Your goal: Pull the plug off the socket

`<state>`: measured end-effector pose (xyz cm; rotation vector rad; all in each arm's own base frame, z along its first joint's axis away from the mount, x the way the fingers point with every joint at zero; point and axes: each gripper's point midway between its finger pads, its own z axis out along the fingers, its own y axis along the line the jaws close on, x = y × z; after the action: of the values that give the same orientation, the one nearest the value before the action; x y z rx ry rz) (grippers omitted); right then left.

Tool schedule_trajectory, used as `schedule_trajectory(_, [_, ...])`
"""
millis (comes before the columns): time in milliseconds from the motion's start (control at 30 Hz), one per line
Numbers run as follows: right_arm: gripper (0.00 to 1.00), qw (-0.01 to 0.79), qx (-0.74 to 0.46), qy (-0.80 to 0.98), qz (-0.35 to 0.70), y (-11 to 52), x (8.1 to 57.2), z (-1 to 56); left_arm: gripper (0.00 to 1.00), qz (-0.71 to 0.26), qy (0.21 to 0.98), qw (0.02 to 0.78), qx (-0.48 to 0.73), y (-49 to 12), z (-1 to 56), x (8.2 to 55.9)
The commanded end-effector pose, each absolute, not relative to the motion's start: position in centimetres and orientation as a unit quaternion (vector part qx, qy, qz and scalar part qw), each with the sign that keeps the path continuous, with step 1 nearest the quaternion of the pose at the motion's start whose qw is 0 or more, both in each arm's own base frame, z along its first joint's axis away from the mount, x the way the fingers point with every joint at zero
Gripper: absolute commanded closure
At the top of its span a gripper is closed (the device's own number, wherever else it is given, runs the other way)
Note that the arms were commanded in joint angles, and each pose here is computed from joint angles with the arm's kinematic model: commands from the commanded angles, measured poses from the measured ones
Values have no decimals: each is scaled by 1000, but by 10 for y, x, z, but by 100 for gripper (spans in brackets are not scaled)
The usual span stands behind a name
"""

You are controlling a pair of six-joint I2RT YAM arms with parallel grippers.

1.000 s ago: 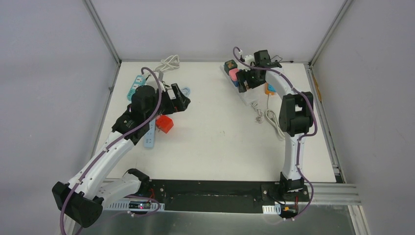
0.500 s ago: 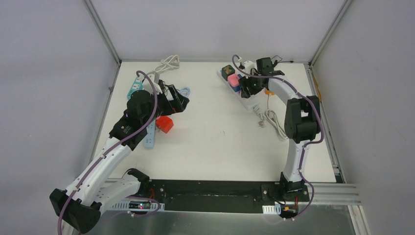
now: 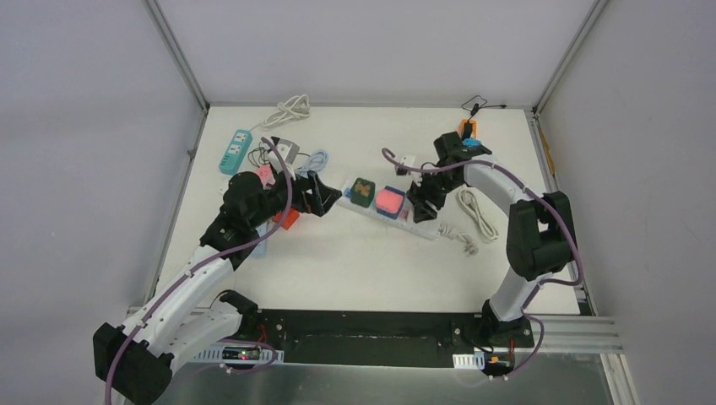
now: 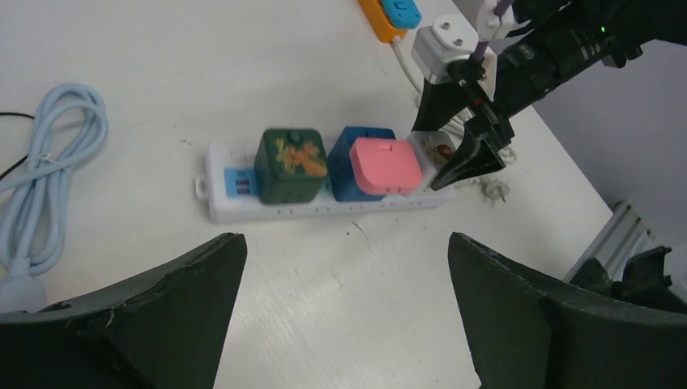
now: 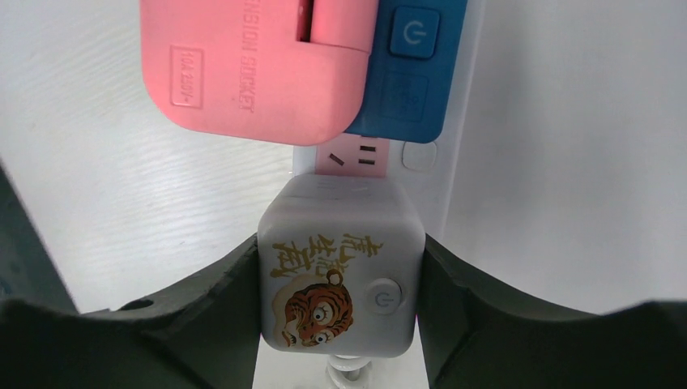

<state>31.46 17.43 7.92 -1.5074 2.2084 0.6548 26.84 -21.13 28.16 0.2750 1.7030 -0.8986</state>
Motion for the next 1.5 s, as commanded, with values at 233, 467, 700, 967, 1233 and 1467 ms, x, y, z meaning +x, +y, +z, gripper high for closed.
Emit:
schedule_trajectory(233, [68,111,-686,669,265,194,210,81,3,-386,600,631,304,-239,300,232])
schedule_trajectory(467, [29,114,-643,711,261,201,215,91,4,-362,606,606,366,-267,266,212])
schedule_trajectory(700, [0,121,-623,722,275,206,212,103,4,-336,613,559,445,-292,230,194])
schedule_trajectory(967, [0,125,-604,716,326,202,206,138,3,-280,581,545,535,-304,215,182])
schedule_trajectory(1233, [0,163,-506,763,369,194,217,149,3,-196,529,547,618,-335,200,172])
schedule_trajectory(1467, [0,196,-426,790,395,181,237,153,3,-151,509,540,653,-350,175,180])
